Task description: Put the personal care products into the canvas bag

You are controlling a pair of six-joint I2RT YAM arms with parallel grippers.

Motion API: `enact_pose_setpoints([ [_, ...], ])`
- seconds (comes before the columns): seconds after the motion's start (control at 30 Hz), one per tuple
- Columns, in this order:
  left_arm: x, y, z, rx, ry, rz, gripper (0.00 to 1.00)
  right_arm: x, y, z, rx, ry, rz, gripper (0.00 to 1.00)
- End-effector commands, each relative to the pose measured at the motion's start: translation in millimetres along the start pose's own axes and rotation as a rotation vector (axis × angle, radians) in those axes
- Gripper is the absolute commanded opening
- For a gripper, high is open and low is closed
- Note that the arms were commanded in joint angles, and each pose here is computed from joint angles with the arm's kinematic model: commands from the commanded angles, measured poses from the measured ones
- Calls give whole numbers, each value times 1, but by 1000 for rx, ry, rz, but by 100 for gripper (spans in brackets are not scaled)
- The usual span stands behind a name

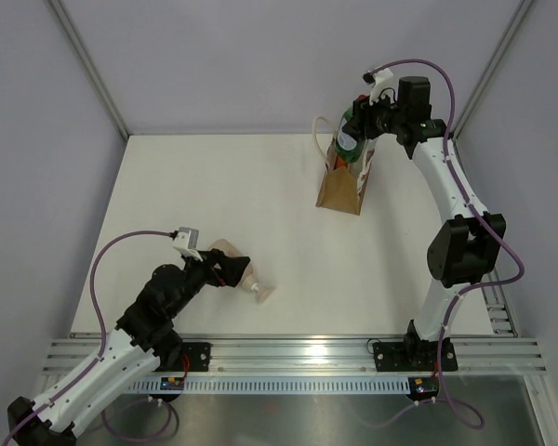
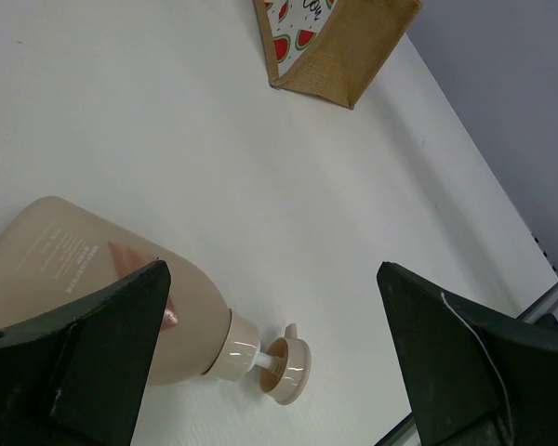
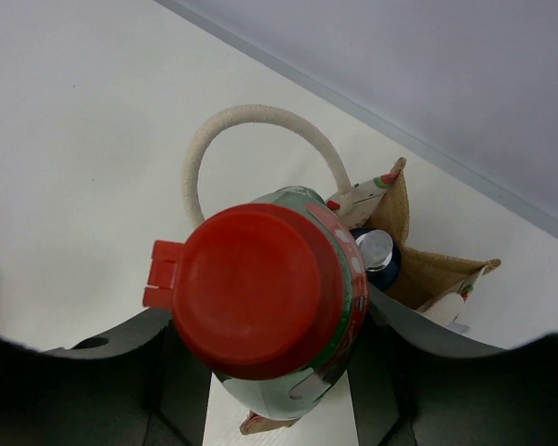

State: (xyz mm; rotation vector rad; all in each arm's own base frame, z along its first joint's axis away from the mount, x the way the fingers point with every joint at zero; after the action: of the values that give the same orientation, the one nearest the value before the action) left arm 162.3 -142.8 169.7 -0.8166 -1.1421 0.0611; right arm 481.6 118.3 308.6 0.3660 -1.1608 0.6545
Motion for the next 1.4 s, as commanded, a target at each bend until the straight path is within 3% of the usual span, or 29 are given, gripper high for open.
enact_pose_setpoints([
  [0.0,12,-9,-3,-39,-55,5,99,52,-10,12,-55,-165,184,0],
  [0.6,14,-12,-3,-46,-50,-6,99,5,4,-15,166,-85,316,0],
  [0.77,14,-12,-3,-42,-49,5,99,-23,17,-20,237,-40,233,0],
  [1.0,18,-10,-3,25,-51,92,99,-60,25,-30,188,28,60,1],
  [1.17,23,9,-2,246,-102,279,99,-83,31,-43,155,77,-9,13],
  [1.2,21,14,0,300,-90,296,99,-86,31,-45,156,83,-19,26],
  [1.27,21,21,2,387,-120,393,99,-86,31,-46,152,96,-40,41],
  [1.3,17,27,5,449,-95,403,99,-86,30,-47,151,98,-41,57],
  [1.37,15,32,7,521,-101,474,99,-83,29,-44,145,107,-45,68],
])
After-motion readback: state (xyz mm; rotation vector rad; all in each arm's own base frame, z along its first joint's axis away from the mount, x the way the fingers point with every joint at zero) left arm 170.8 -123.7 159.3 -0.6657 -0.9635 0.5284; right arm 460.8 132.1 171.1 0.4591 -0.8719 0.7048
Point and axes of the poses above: each gripper's point midway between its finger pads, its own z axis back along the fingers, its own y axis along the line the jaws close on, x = y × z, the point moved 5 cm from there along z, back along the fingers, and after that the axes turned 7 degrees about z, right-handed, at the moved point
